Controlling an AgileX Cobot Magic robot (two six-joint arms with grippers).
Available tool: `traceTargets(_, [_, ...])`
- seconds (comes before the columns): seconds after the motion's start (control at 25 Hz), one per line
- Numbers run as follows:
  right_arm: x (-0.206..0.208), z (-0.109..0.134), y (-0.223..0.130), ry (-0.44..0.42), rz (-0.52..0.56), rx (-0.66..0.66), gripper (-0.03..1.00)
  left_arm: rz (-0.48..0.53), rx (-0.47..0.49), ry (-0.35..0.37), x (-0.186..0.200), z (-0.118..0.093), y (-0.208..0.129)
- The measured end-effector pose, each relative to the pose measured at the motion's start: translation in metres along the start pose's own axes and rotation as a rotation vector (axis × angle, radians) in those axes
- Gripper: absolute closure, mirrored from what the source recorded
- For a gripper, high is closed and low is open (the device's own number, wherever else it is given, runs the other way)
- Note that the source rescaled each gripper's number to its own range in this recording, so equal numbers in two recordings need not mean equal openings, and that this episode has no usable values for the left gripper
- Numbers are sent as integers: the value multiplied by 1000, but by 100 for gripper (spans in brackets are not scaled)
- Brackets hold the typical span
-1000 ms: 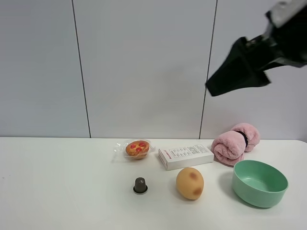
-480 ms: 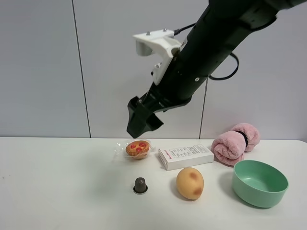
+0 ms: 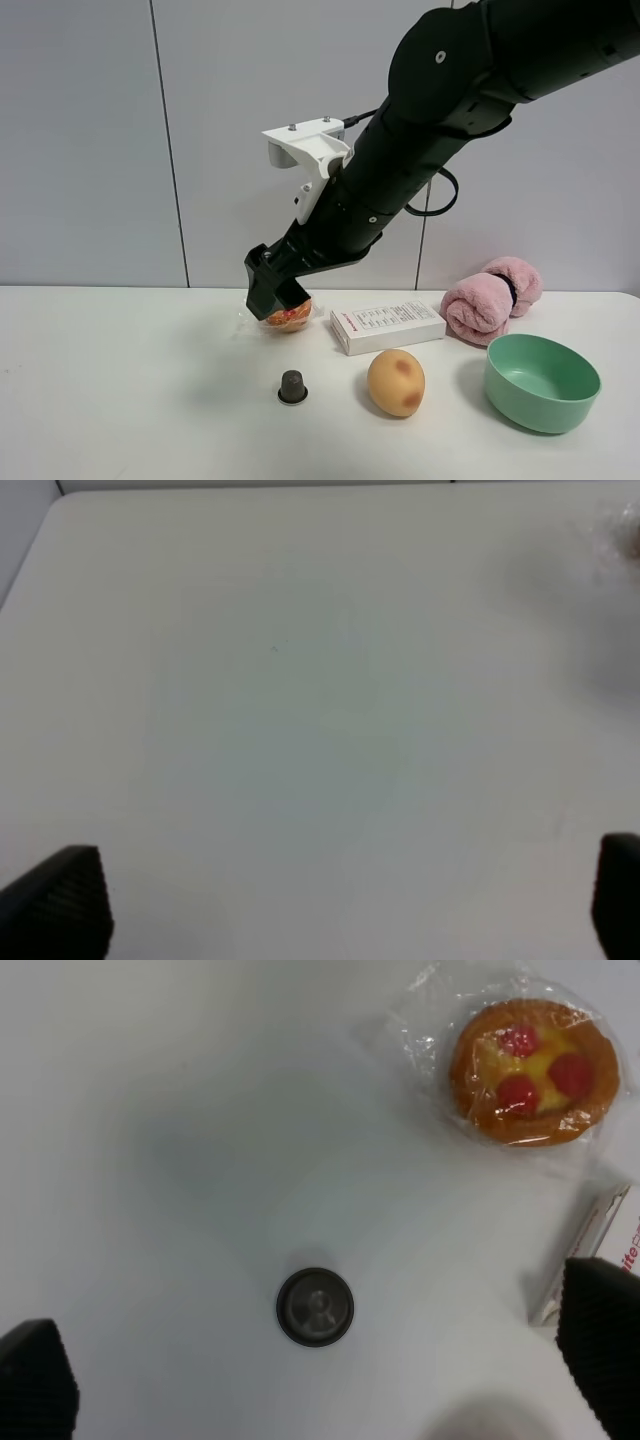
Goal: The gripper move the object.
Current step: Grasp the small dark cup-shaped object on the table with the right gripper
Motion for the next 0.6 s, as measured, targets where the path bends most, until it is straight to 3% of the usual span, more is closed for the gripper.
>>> traceTargets(0.6, [-32,3,-15,15,53,-8,-3,0,0,0,0,0,0])
Point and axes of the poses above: a point on each arm's last joint axis where the gripper is mounted, x pointing back along that axis away from the gripper, z along the wrist's bending axis when the last joint is at zero, y = z × x, the point moved 1 cm from there along -x, pointing out along that axis toward the gripper, and after that the axes turned 9 degrees about x, right-handed, at the moved point
